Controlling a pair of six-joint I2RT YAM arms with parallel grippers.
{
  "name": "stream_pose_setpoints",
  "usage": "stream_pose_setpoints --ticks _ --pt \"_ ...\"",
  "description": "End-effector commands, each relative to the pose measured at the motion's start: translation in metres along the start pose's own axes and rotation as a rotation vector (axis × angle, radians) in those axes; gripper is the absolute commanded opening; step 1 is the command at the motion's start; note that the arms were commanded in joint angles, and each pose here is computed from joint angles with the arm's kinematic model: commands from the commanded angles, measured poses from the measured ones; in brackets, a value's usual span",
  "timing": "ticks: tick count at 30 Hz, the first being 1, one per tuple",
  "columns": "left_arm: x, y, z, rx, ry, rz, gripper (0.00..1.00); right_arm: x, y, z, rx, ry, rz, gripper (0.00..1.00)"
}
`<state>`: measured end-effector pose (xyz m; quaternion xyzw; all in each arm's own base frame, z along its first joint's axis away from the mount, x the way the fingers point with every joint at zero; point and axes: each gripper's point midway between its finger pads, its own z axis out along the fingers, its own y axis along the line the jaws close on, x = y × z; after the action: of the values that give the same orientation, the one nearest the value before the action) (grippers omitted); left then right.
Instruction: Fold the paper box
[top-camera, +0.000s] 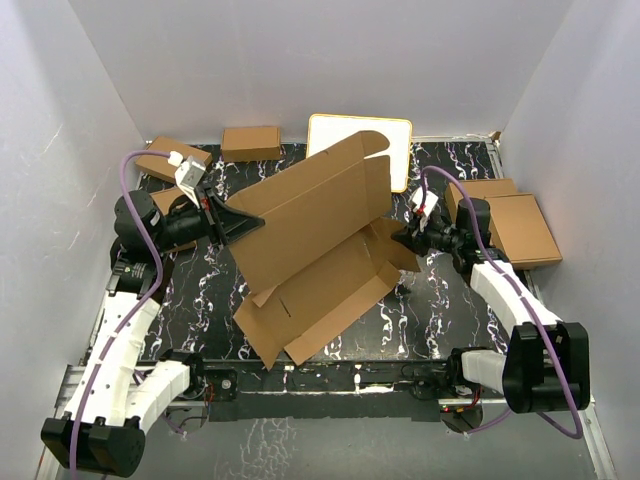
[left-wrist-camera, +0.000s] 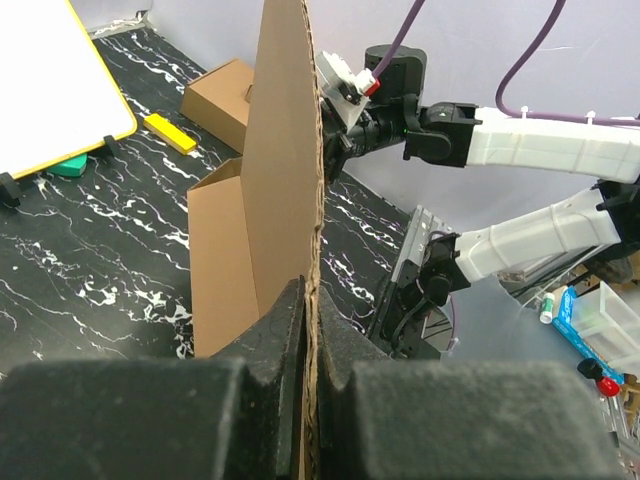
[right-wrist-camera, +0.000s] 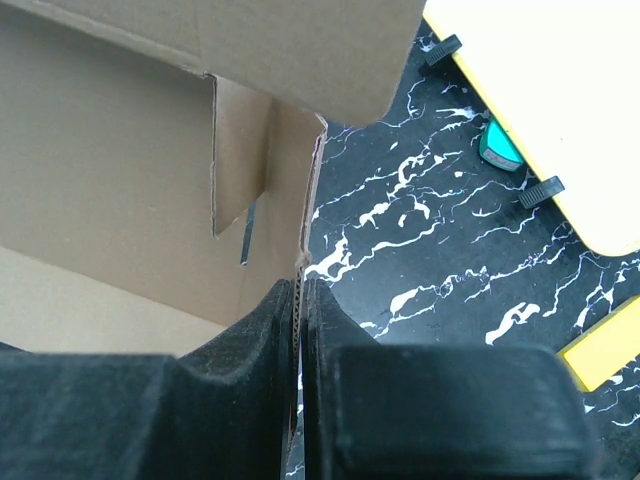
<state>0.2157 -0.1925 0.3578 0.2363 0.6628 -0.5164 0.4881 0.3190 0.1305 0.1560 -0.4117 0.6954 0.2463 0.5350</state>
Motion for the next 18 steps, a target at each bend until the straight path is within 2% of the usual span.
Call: stream_pose_setpoints --ticks 1,6,13,18 --pt "-0.018 -0.018 0.002 0.058 -0.014 0.058 0.00 -0.003 0.012 -0.004 -0.012 -0.031 -0.020 0.08" --pt "-0.040 -0.011 0.011 0.053 0.014 0.167 0.00 -0.046 0.009 0.005 0.051 -0.218 -0.175 0.08" --pt "-0.066 0.005 0.025 0.052 0.012 0.290 0.00 -0.110 -0.055 0.026 0.216 -0.383 -0.124 0.08" --pt "-0.063 0.023 0.036 0.063 0.040 0.277 0.00 -0.111 -0.071 0.032 0.269 -0.437 -0.080 0.08"
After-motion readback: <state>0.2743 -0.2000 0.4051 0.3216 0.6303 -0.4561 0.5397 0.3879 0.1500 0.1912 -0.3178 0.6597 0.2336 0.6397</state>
